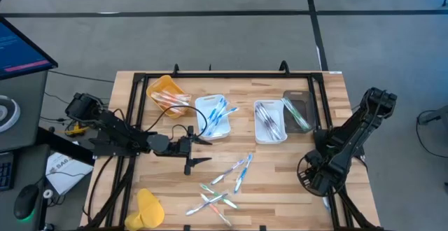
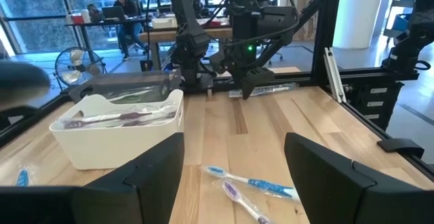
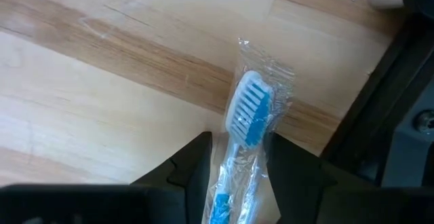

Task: Pick & Place Toothbrushes
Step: Put the right blue toothbrush into the left white bin

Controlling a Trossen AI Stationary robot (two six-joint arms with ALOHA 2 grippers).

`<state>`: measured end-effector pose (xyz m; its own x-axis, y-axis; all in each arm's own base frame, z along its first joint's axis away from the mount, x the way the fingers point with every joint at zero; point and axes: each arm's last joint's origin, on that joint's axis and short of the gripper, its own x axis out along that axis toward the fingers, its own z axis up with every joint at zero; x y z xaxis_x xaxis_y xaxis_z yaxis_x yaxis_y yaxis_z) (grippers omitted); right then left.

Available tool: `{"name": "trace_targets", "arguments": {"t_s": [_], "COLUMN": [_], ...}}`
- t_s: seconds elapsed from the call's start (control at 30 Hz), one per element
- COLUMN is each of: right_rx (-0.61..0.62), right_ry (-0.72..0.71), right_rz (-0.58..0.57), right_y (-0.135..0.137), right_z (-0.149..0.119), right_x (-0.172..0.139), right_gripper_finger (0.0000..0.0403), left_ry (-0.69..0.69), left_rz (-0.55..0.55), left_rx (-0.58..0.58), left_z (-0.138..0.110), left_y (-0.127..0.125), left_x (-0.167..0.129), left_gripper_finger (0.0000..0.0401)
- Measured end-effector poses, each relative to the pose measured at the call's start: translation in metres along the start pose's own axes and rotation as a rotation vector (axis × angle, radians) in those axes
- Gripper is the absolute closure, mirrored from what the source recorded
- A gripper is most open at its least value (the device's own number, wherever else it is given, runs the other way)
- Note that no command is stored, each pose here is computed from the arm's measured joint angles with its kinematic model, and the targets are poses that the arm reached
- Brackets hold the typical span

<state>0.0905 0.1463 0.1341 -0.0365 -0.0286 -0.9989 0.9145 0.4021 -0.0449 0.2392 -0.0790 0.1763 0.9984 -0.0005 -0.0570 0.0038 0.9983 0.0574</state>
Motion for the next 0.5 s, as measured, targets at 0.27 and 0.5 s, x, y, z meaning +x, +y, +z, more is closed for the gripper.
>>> {"name": "trace_targets", "arguments": {"t_s": [0.27, 0.5], "right_rx": [-0.004, -0.004], "right_ry": [-0.002, 0.008], "right_rz": [0.000, 0.015], "right_y": [-0.0015, -0.0003], "right_z": [0.0011, 0.0003], "right_x": [0.0026, 0.0032], "right_gripper_finger": [0.0276, 0.0288], "left_ry": [-0.004, -0.006], "left_rz": [0.000, 0.000], "left_rx": [-0.001, -0.002], "left_z": [0.0004, 0.0006], "left_y": [0.0000, 0.0000], "left_x": [0.0000, 0.0000], "left_gripper_finger": [0.0152, 0.0152]}}
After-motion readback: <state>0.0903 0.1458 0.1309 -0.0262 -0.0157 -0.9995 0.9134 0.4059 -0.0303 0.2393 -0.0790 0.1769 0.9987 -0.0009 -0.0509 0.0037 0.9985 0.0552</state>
